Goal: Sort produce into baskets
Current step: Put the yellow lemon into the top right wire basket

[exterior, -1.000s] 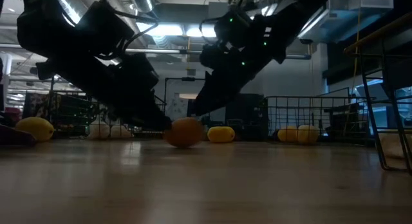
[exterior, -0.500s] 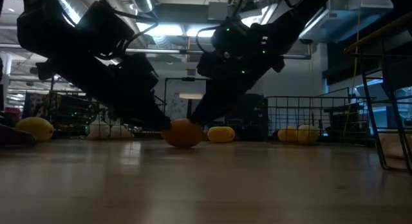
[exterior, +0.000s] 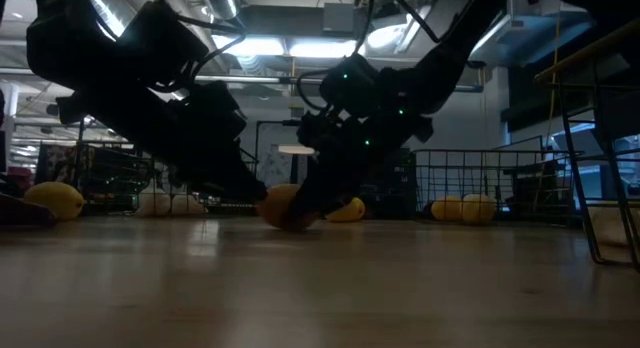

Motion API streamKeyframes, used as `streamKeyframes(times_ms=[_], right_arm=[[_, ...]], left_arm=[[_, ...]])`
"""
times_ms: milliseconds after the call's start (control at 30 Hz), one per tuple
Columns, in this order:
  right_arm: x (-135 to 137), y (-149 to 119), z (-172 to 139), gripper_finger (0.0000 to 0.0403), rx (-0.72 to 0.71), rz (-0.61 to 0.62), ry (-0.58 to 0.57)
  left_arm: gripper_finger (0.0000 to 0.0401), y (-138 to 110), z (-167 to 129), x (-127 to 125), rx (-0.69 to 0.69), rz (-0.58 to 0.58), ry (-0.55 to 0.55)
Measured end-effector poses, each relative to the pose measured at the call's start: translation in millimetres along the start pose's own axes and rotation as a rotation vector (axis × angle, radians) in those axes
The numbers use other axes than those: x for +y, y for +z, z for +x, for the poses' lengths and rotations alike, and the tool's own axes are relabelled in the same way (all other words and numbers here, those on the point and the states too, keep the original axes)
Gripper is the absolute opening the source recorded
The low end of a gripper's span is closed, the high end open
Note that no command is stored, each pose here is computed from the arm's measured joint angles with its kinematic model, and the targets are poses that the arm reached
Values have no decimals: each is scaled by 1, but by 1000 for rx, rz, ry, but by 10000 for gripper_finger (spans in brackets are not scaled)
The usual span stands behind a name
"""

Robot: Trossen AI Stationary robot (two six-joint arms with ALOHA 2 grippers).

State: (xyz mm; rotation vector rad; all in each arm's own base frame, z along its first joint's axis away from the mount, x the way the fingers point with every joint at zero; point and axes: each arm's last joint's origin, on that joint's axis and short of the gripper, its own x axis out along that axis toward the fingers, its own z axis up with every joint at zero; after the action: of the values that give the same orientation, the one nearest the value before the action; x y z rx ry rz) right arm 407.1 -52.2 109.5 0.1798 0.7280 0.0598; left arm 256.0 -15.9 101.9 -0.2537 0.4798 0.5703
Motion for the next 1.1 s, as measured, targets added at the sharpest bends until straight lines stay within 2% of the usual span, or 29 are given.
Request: streamKeyframes(times_ms=[433, 767, 900, 1100], right_arm=[[0, 3, 3, 292, -49, -1, 8], [0, 3, 3, 223, -49, 1, 10], [1, 4, -2, 227, -28, 5, 27], [4, 12, -17, 235, -8, -6, -8]], left_arm=[[202, 0, 0, 0, 0, 0, -1], [202, 0, 0, 0, 0, -1, -1], [202, 0, 0, 0, 1, -2, -4], [202, 0, 0, 0, 1, -1, 1]])
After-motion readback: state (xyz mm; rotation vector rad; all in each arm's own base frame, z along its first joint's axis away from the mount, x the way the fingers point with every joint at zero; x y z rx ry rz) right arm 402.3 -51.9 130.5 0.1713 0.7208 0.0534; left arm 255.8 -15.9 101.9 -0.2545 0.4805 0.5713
